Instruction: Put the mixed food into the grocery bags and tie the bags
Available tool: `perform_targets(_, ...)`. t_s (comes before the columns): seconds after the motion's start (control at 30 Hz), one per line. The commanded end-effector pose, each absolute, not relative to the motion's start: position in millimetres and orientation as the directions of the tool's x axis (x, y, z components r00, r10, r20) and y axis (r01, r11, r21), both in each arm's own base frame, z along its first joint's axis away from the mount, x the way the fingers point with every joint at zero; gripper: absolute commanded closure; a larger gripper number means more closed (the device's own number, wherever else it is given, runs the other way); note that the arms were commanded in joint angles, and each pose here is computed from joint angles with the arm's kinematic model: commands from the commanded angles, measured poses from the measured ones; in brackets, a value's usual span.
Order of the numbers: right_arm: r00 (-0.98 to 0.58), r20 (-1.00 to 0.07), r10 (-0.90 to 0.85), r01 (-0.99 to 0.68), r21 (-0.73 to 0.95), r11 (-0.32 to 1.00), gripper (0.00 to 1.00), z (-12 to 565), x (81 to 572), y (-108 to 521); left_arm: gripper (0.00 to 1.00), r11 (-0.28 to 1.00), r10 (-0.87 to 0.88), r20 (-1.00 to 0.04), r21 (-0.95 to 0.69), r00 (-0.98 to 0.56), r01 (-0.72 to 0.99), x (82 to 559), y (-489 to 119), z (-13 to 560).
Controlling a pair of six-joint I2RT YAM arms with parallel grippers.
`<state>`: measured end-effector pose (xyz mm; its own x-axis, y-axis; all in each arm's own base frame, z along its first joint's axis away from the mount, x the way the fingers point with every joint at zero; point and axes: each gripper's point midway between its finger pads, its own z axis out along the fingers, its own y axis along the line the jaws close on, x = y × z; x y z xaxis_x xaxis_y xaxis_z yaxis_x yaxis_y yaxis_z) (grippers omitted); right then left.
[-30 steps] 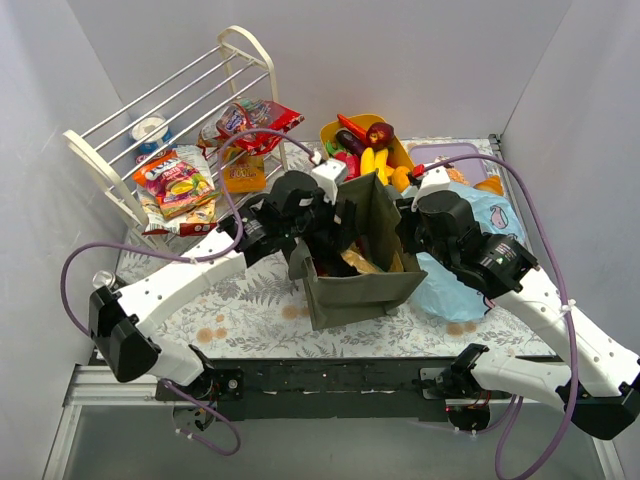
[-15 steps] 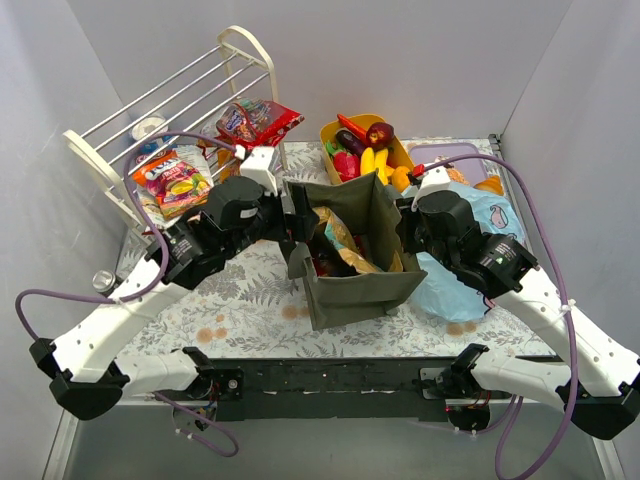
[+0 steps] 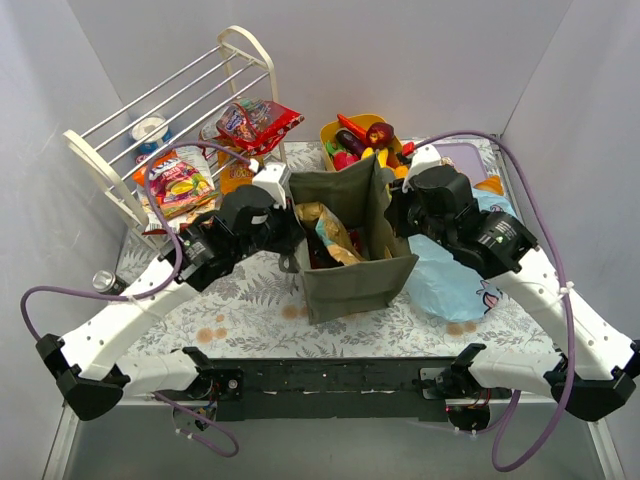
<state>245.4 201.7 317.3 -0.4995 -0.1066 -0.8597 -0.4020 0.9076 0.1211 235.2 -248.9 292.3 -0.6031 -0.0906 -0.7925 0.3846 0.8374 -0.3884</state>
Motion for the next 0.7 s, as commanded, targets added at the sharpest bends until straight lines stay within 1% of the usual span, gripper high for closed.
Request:
perform_targets(0.0, -0.354, -0.934, 0.053, -0.508, 0.239, 0.828, 0.99, 400.1, 237.7, 217.6, 1.00, 0.803, -0.182, -0.908, -0.359, -0.378, 0.475, 247.1, -230.6, 409.4)
perform_targets(0.07, -0.351, -0.933, 0.083, -0.528, 0.270, 0.805, 0.99, 400.0, 236.6, 224.8, 1.00, 0.826, -0.134, -0.898, -0.335, -0.420, 0.453, 252.1, -221.0, 390.3)
perform_targets(0.1, -0.393, -0.917, 0.070, -0.530, 0.288, 0.797, 0.99, 380.2, 235.5, 231.1, 1.00, 0.822, -0.110, -0.887, -0.335, -0.449, 0.461, 251.7, -220.4, 380.1)
perform_targets(0.13, -0.413, -0.909, 0.061, -0.532, 0.295, 0.794, 0.99, 370.1, 235.5, 235.4, 1.00, 0.843, -0.104, -0.872, -0.333, -0.479, 0.423, 258.9, -206.2, 366.8)
perform_targets(0.2, -0.467, -0.882, 0.053, -0.536, 0.331, 0.776, 0.99, 350.0, 232.4, 245.4, 1.00, 0.852, -0.081, -0.840, -0.338, -0.537, 0.400, 263.0, -193.3, 337.5)
perform_targets(0.23, -0.501, -0.865, 0.031, -0.538, 0.339, 0.772, 0.99, 332.5, 229.6, 251.5, 1.00, 0.865, -0.112, -0.840, -0.345, -0.532, 0.363, 270.7, -177.1, 334.4)
perform_targets(0.33, -0.528, -0.848, 0.033, -0.561, 0.378, 0.737, 0.99, 316.5, 221.6, 268.8, 1.00, 0.899, -0.127, -0.840, -0.322, -0.528, 0.297, 285.1, -151.4, 318.9)
perform_targets(0.4, -0.519, -0.853, 0.054, -0.579, 0.398, 0.712, 0.99, 321.4, 219.9, 279.2, 1.00, 0.916, -0.120, -0.848, -0.295, -0.516, 0.271, 295.9, -141.0, 314.2)
perform_targets(0.5, -0.519, -0.853, 0.058, -0.609, 0.417, 0.675, 0.99, 325.4, 213.1, 299.6, 1.00, 0.957, -0.126, -0.860, -0.236, -0.495, 0.167, 318.6, -116.9, 309.1)
perform_targets(0.67, -0.534, -0.844, 0.054, -0.652, 0.451, 0.609, 0.99, 324.8, 198.5, 341.6, 1.00, 0.992, -0.089, -0.895, -0.119, -0.437, 0.040, 341.5, -83.5, 326.8)
